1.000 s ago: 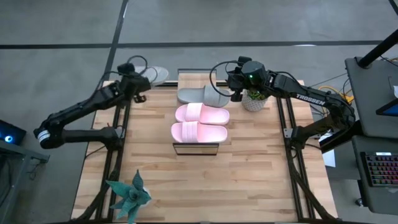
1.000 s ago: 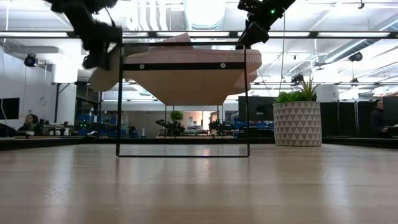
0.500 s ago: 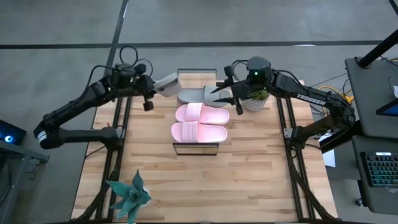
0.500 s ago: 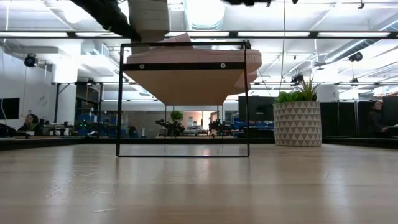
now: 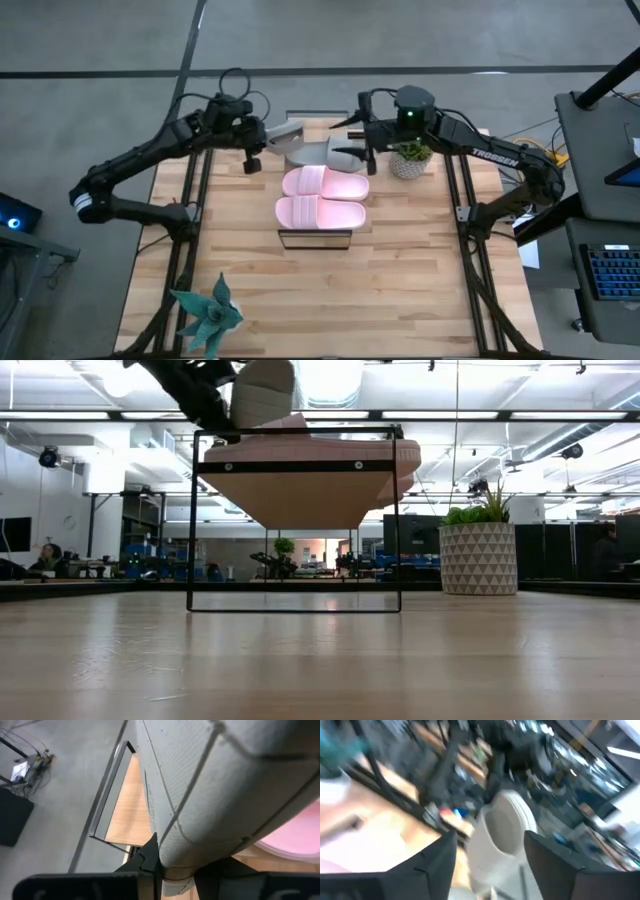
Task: Pick and place slides into the shelf
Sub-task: Put the gray slipper on the shelf
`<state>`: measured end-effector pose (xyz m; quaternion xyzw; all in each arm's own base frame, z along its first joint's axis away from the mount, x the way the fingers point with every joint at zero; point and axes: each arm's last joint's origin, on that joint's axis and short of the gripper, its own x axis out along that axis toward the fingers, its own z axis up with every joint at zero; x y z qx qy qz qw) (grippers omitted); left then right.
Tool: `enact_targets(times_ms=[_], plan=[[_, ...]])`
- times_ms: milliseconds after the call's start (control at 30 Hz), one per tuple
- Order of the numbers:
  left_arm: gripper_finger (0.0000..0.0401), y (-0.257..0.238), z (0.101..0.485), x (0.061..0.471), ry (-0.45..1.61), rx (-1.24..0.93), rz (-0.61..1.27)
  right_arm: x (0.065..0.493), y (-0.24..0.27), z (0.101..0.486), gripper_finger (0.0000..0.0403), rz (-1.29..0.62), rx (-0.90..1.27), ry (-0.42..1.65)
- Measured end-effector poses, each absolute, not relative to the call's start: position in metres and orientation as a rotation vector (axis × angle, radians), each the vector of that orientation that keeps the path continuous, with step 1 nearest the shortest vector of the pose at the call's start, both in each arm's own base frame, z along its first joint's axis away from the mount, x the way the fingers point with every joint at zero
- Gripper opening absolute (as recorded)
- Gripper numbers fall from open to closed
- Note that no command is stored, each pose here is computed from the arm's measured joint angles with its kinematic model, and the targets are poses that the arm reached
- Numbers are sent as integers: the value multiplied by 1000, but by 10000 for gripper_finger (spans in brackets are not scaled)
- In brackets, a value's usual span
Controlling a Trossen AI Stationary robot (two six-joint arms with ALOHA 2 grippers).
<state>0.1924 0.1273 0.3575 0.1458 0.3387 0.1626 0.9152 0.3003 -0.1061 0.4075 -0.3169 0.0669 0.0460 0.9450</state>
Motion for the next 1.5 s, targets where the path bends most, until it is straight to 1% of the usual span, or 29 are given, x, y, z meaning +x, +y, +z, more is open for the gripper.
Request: enact_targets(times_ms=[67,133,300,667,800,967,1100,1233,1400,1500], plan=[[55,129,360,200,736,307,342,304,-107,407,244,33,-677,185],[55,130,364,208,775,322,355,306,-108,412,258,-18,-699,192],[54,130,375,222,816,334,343,305,-108,427,273,-48,-693,150],[53,121,394,231,831,396,298,305,-106,429,271,-35,-694,164],[53,119,404,228,818,418,327,304,-105,435,270,-38,-698,153],[53,118,413,223,860,442,358,303,-104,440,268,-41,-699,142],[53,119,415,229,871,446,358,304,-101,442,266,-32,-700,136],[53,122,415,239,910,450,336,312,-98,434,265,3,-768,206],[53,123,412,256,963,486,342,324,-103,432,265,-105,-785,299],[53,122,414,263,981,515,340,331,-106,432,265,-110,-775,352]])
